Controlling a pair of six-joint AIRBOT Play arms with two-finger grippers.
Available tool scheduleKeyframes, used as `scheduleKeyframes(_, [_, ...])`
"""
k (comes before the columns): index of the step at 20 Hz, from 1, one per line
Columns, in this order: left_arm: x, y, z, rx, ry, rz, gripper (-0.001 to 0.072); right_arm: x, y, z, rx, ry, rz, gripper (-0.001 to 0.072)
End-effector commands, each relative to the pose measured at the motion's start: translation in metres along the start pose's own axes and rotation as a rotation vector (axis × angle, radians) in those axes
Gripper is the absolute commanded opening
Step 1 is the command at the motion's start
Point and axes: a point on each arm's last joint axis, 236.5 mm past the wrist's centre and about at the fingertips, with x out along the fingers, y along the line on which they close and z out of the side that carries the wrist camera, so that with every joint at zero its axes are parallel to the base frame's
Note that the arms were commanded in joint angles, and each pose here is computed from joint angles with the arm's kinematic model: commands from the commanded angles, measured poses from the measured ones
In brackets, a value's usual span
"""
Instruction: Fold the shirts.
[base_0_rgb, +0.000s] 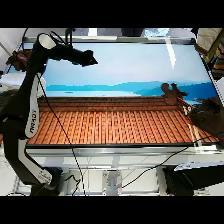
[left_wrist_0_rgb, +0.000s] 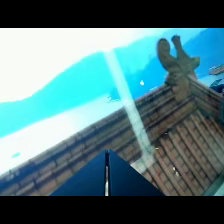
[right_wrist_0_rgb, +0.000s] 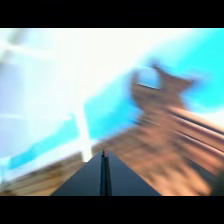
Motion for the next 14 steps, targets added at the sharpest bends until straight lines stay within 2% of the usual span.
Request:
scheduleKeyframes(1, [-0.013, -0.026, 0.01, 0.002, -0.04, -0.071, 0.0009, 0.032, 0.051, 0.001, -0.063, 0.02, 0.138, 0.0023])
scheduleKeyframes(4, [-0.007, -0.03, 0.006, -0.039, -0.034, -0.113, 0.0009, 0.046, 0.064, -0.006, -0.081, 0.058, 0.16, 0.0023])
scheduleKeyframes(14, [-0.002, -0.026, 0.0, -0.054, -0.019, -0.112, 0.0009, 0.049, 0.067, -0.008, -0.085, 0.065, 0.165, 0.0023])
